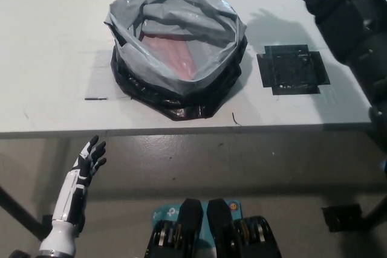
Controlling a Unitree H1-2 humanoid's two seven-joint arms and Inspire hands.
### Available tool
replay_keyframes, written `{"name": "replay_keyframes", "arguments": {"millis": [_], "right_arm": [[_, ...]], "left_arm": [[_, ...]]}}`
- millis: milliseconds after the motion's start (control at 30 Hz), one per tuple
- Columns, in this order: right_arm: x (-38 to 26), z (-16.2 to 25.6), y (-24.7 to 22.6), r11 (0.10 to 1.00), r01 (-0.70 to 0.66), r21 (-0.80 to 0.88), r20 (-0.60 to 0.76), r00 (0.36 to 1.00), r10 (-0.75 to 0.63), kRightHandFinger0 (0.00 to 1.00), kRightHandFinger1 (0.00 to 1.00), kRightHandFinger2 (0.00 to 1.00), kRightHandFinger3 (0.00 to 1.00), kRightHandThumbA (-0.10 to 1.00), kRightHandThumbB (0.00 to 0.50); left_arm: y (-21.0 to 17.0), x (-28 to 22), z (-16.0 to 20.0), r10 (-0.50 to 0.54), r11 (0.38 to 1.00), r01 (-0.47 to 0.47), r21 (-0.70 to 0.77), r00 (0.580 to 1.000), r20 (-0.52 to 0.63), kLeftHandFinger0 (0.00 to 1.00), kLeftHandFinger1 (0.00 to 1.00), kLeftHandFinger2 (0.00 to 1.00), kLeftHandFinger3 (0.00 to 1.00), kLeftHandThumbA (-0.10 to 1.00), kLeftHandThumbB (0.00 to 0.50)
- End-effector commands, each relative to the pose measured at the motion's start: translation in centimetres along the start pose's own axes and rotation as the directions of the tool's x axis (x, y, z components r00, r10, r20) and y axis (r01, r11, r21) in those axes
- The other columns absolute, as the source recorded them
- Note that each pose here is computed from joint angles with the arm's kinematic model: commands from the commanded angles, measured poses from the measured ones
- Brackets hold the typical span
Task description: Use the right hand to pick up a rubix's cube and place it into a plastic bag and lift the bag
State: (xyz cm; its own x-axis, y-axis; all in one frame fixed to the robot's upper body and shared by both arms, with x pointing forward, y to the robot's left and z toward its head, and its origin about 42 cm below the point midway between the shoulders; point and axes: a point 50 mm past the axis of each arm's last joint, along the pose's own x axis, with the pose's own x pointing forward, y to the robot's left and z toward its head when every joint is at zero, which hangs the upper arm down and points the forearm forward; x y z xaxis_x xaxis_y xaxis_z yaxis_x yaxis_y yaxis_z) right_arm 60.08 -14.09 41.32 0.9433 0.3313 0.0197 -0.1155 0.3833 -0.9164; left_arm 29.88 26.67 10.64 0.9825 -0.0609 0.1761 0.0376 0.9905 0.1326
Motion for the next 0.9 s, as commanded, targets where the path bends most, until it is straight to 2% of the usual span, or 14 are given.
{"name": "replay_keyframes", "arguments": {"millis": [0, 33, 67, 100, 167, 300, 433, 600, 667, 733, 767, 800, 833, 867], "right_arm": [[0.7, 9.0, -5.6, 0.991, 0.12, -0.055, 0.148, 0.983, -0.111, 0.1, 0.43, 0.74, 0.83, -0.1, 0.226], [0.7, 9.5, -5.6, 0.991, 0.122, -0.052, 0.164, 0.98, -0.112, 0.02, 0.38, 0.78, 0.86, -0.1, 0.219], [0.7, 9.9, -5.6, 0.991, 0.124, -0.051, 0.174, 0.978, -0.113, 0.02, 0.38, 0.78, 0.86, -0.1, 0.219], [0.7, 10.7, -5.8, 0.991, 0.128, -0.043, 0.19, 0.975, -0.118, 0.0, 0.4, 0.84, 0.96, -0.1, 0.208], [0.7, 11.4, -5.9, 0.99, 0.134, -0.035, 0.2, 0.972, -0.125, 0.0, 0.46, 0.85, 0.99, -0.1, 0.214], [0.6, 13.8, -5.8, 0.989, 0.149, -0.018, 0.255, 0.957, -0.139, 0.0, 0.45, 0.82, 0.89, -0.1, 0.228], [0.6, 15.0, -4.6, 0.989, 0.144, -0.027, 0.277, 0.952, -0.131, 0.0, 0.45, 0.84, 0.87, -0.1, 0.239], [0.9, 14.3, -2.5, 0.993, 0.112, -0.049, 0.274, 0.957, -0.094, 0.0, 0.47, 0.86, 0.86, -0.1, 0.23], [1.0, 13.4, -1.1, 0.994, 0.094, -0.053, 0.267, 0.961, -0.077, 0.01, 0.45, 0.8, 0.8, -0.1, 0.218], [1.1, 12.9, -0.3, 0.998, 0.059, -0.025, 0.253, 0.966, -0.051, 0.0, 0.44, 0.78, 0.79, -0.1, 0.212], [1.1, 12.6, 0.3, 0.999, 0.045, -0.018, 0.245, 0.969, -0.039, 0.0, 0.44, 0.79, 0.81, -0.1, 0.208], [1.0, 12.2, 1.3, 0.999, 0.037, -0.019, 0.239, 0.97, -0.032, 0.01, 0.48, 0.84, 0.85, -0.1, 0.206], [1.0, 12.0, 1.8, 0.999, 0.029, -0.017, 0.232, 0.972, -0.024, 0.02, 0.5, 0.88, 0.95, -0.1, 0.216], [1.0, 11.8, 2.2, 1.0, 0.021, -0.014, 0.224, 0.974, -0.017, 0.03, 0.52, 0.91, 0.95, -0.1, 0.217]], "left_arm": [[0.2, -0.2, 0.5, -0.011, 1.0, 0.011, 0.001, 0.999, 0.035, 1.0, 1.0, 1.0, 1.0, 1.0, 0.187], [0.2, -0.2, 0.5, -0.011, 1.0, 0.011, 0.0, 0.999, 0.035, 1.0, 1.0, 1.0, 1.0, 1.0, 0.2], [0.2, -0.2, 0.5, -0.011, 1.0, 0.011, 0.0, 0.999, 0.035, 1.0, 1.0, 1.0, 1.0, 1.0, 0.2], [0.2, -0.3, 0.5, -0.016, 1.0, 0.016, 0.003, 0.999, 0.033, 1.0, 1.0, 1.0, 1.0, 1.0, 0.198], [0.2, -0.3, 0.5, -0.019, 1.0, 0.019, 0.005, 0.999, 0.03, 1.0, 1.0, 1.0, 1.0, 1.0, 0.209], [0.2, 0.1, 0.8, -0.022, 1.0, 0.021, 0.001, 0.999, 0.034, 1.0, 1.0, 1.0, 1.0, 1.0, 0.221], [0.2, 0.1, 0.9, -0.022, 1.0, 0.022, 0.01, 0.999, 0.034, 1.0, 1.0, 1.0, 1.0, 1.0, 0.233], [0.3, 0.2, 1.0, -0.023, 1.0, 0.023, 0.002, 0.999, 0.035, 1.0, 1.0, 1.0, 1.0, 1.0, 0.235], [0.3, 0.3, 1.0, -0.023, 1.0, 0.023, 0.004, 0.999, 0.034, 1.0, 1.0, 1.0, 1.0, 1.0, 0.228], [0.3, 0.4, 1.0, -0.022, 1.0, 0.022, 0.008, 0.999, 0.035, 1.0, 1.0, 1.0, 1.0, 1.0, 0.219], [0.3, 0.4, 1.1, -0.023, 1.0, 0.022, 0.006, 0.999, 0.037, 1.0, 1.0, 1.0, 1.0, 1.0, 0.225], [0.3, 0.4, 1.1, -0.023, 1.0, 0.023, 0.004, 0.999, 0.039, 1.0, 1.0, 1.0, 1.0, 1.0, 0.226], [0.3, 0.5, 1.1, -0.022, 1.0, 0.021, 0.01, 0.999, 0.042, 1.0, 1.0, 1.0, 1.0, 1.0, 0.222], [0.3, 0.6, 1.1, -0.02, 1.0, 0.019, 0.018, 0.999, 0.046, 1.0, 1.0, 1.0, 1.0, 1.0, 0.222]]}}
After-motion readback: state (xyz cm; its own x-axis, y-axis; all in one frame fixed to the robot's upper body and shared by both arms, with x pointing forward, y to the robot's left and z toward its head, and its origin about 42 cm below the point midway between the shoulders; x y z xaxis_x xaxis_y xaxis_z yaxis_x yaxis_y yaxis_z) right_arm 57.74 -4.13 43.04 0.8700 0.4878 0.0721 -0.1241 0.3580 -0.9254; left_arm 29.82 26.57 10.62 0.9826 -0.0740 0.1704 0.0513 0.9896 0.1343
